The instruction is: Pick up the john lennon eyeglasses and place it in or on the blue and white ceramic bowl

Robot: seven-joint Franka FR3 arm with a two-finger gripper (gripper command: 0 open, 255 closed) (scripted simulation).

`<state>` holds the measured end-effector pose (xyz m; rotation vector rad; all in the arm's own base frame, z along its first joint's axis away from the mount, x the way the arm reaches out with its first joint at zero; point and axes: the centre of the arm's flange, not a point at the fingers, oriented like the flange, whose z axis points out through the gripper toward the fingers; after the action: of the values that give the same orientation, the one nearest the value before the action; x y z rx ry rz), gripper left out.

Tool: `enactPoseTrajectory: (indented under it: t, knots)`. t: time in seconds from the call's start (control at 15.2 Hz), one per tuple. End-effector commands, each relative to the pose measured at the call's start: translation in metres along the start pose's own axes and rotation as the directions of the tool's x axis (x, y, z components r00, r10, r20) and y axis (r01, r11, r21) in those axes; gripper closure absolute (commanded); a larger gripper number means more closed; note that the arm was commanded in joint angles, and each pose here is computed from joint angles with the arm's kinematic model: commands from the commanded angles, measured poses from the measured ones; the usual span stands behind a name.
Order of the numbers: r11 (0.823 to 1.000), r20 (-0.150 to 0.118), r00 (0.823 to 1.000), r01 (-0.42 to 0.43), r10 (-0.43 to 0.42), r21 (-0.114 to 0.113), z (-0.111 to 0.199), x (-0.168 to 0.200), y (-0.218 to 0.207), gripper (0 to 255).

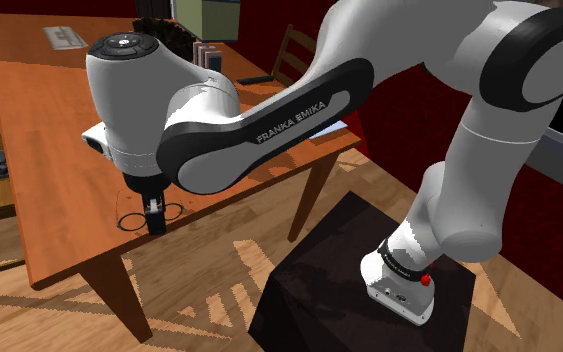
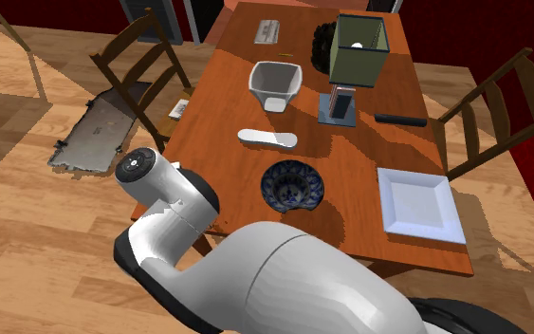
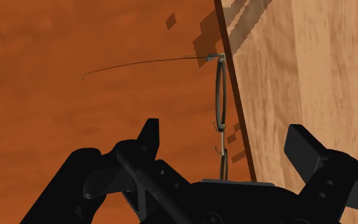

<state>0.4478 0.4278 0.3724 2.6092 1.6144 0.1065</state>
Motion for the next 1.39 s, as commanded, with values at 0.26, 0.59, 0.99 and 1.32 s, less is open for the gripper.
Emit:
enactPoseTrajectory:
  t: [0.26, 0.59, 0.99, 1.32]
  knots:
    - [1.000, 0.000, 1.000, 0.000, 0.000, 0.000, 0.008, 0.000, 0.000, 0]
    - [1.000, 0.000, 1.000, 0.000, 0.000, 0.000, 0.008, 0.000, 0.000, 255]
    - [1.000, 0.000, 1.000, 0.000, 0.000, 0.000, 0.008, 0.000, 0.000, 255]
    - [1.000, 0.000, 1.000, 0.000, 0.000, 0.000, -0.002, 0.001, 0.001, 255]
